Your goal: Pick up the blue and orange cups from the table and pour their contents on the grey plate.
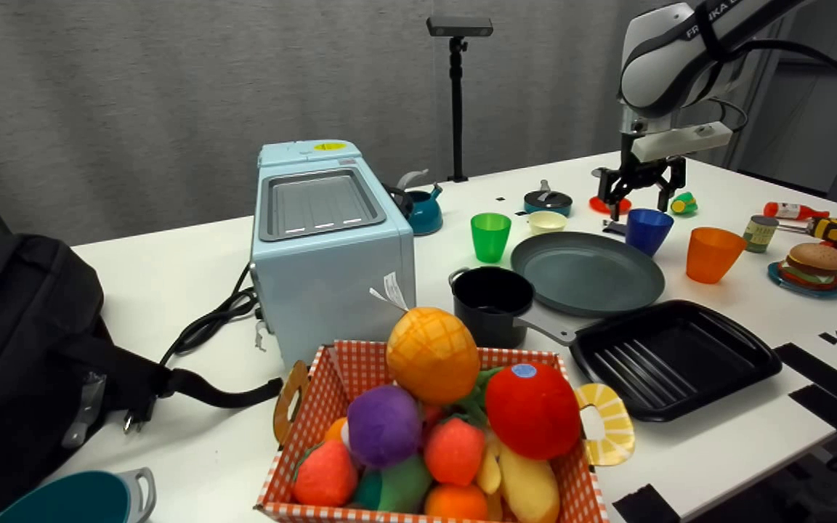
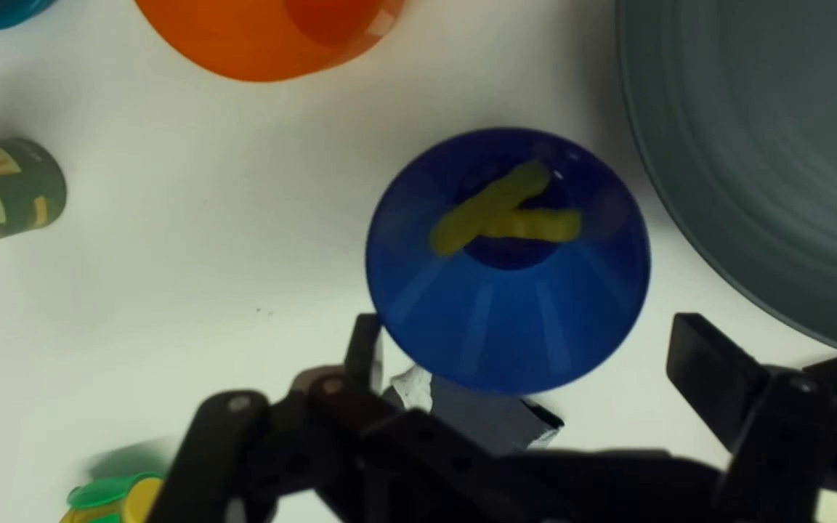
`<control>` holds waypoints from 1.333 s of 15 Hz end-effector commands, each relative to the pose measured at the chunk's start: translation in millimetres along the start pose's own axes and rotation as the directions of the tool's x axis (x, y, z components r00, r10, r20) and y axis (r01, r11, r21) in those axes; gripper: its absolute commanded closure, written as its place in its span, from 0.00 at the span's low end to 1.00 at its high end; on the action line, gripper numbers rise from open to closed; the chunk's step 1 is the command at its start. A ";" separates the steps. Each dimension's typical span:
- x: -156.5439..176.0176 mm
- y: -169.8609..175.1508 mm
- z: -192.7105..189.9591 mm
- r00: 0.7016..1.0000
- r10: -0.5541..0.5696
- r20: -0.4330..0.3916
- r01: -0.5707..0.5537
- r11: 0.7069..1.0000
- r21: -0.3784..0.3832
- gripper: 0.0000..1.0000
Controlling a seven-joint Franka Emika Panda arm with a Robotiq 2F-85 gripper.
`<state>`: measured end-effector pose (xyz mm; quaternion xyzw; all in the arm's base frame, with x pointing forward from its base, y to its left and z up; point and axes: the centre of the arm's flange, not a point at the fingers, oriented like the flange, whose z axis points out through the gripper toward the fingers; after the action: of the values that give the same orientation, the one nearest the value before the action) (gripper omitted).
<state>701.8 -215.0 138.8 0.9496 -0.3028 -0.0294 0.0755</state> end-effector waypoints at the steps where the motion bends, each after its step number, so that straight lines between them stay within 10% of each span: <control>1: 11.4 -5.6 0.6 1.000 0.012 -0.014 -0.013 1.000 -0.017 0.00; 20: -14.4 -3.2 10.8 0.999 -0.009 0.037 0.009 1.000 -0.012 0.00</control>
<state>696.9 -210.4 127.3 0.9499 -0.3008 -0.0405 0.0752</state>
